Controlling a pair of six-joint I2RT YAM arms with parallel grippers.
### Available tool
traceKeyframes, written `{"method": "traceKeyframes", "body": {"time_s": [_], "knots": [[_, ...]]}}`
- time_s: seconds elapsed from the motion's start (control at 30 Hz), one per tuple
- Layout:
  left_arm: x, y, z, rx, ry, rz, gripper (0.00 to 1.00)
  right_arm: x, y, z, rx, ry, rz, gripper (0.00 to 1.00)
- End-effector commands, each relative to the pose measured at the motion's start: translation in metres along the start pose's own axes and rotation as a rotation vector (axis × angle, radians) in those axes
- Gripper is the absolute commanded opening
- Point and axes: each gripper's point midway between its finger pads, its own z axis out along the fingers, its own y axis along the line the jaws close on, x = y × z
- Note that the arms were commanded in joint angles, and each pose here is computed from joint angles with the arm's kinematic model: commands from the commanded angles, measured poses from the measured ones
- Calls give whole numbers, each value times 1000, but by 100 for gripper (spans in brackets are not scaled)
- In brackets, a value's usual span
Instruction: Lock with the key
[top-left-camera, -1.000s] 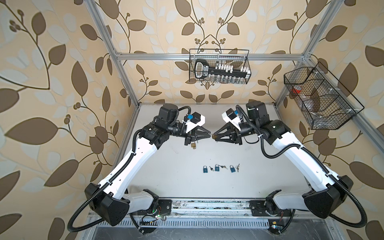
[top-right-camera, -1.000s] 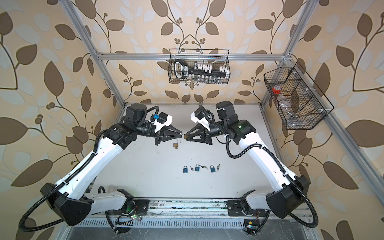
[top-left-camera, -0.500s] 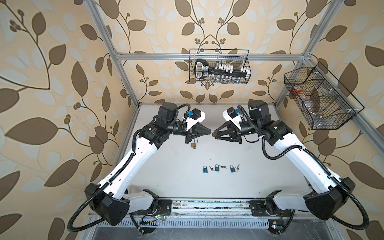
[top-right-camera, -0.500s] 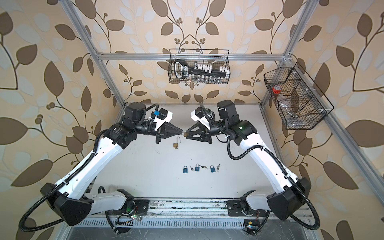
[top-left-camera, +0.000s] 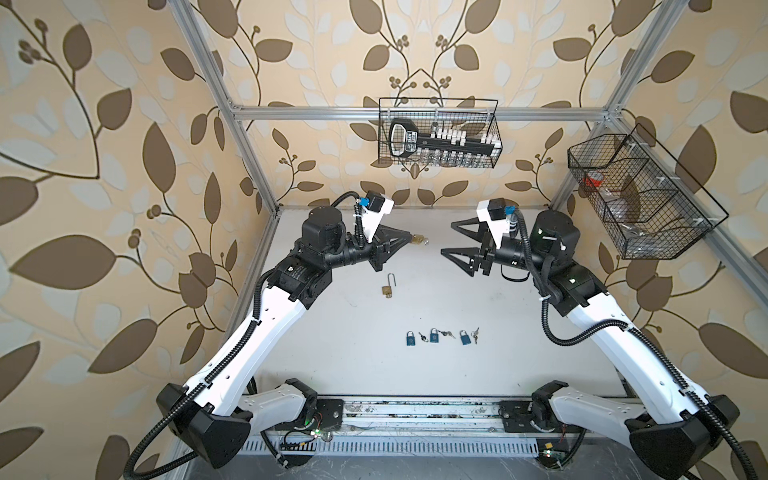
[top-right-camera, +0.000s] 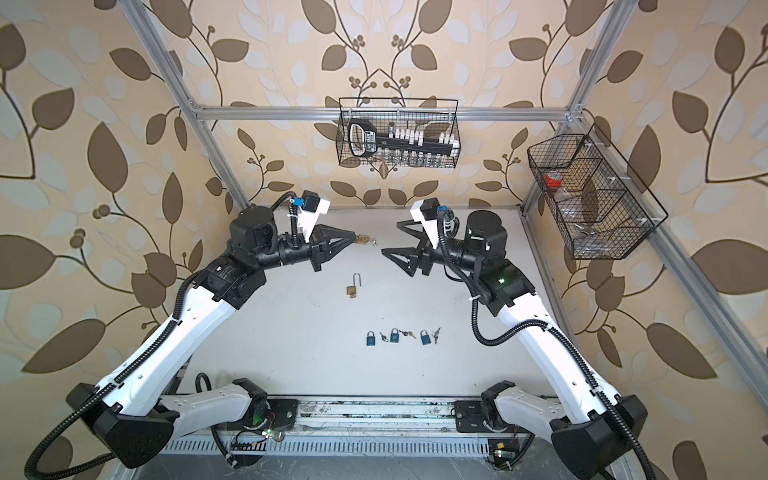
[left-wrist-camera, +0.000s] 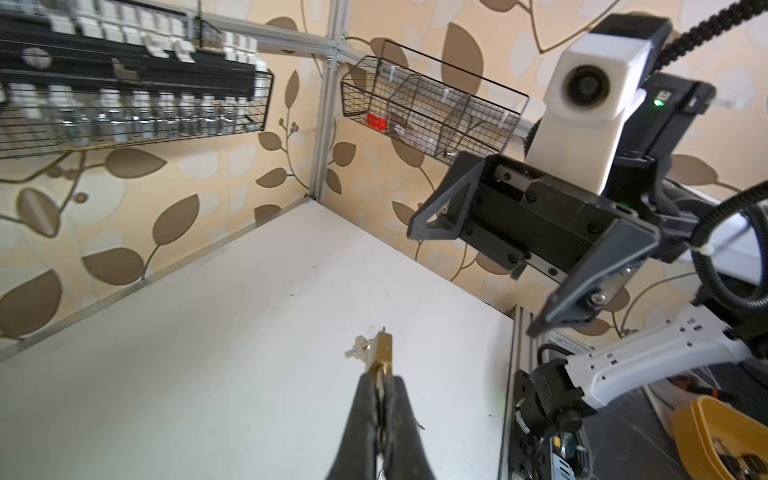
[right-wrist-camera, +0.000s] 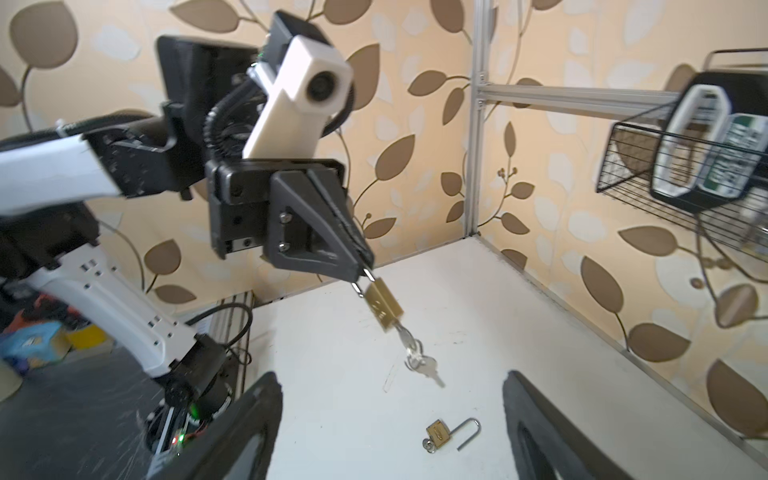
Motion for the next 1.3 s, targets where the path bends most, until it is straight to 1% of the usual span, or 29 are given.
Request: {"method": "traceKeyframes", "body": {"time_s": [0.0,0.07,0.1,0.2,0.3,0.37,0.43,0.53,0.7,0.83,0.93,1.0,1.07,1.2,1.27], "knots": [[-43,-10,-22,-57,-141,-43,0,-14,-21,-7,5,-96,187,81],[-43,-21,-24,-1,-146,-9,0,-19,-15,-11,-78,-130,228,81],[-43,-27,-24,34,-153,10,0,-23,-8,-12,-130,-146,228,81],[-43,-35,-24,83,-154,23,0,-36,16,-15,-277,-160,225,81],[-46,-40,-23,119,-176,18,0,-46,34,-14,-364,-156,213,81],[-47,-41,-22,139,-178,0,0,-51,42,-11,-390,-153,213,81],[-47,-45,-20,173,-174,-17,0,-52,42,-3,-384,-140,234,80],[-51,-56,-17,263,-176,-39,0,-51,37,3,-353,-127,241,80],[-54,-74,-18,408,-177,-75,0,-52,42,0,-351,-158,126,81],[-54,-78,-20,427,-169,-76,0,-62,54,-4,-371,-196,46,79],[-55,-79,-20,431,-170,-85,0,-63,66,0,-398,-193,-6,75],[-55,-80,-20,442,-169,-94,0,-61,69,4,-397,-185,-31,71],[-55,-81,-20,453,-171,-95,0,-60,67,8,-382,-182,-29,66],[-56,-84,-21,465,-173,-90,0,-61,68,11,-390,-186,-22,59],[-57,-85,-22,468,-173,-90,0,-61,69,12,-394,-185,-21,53]]}}
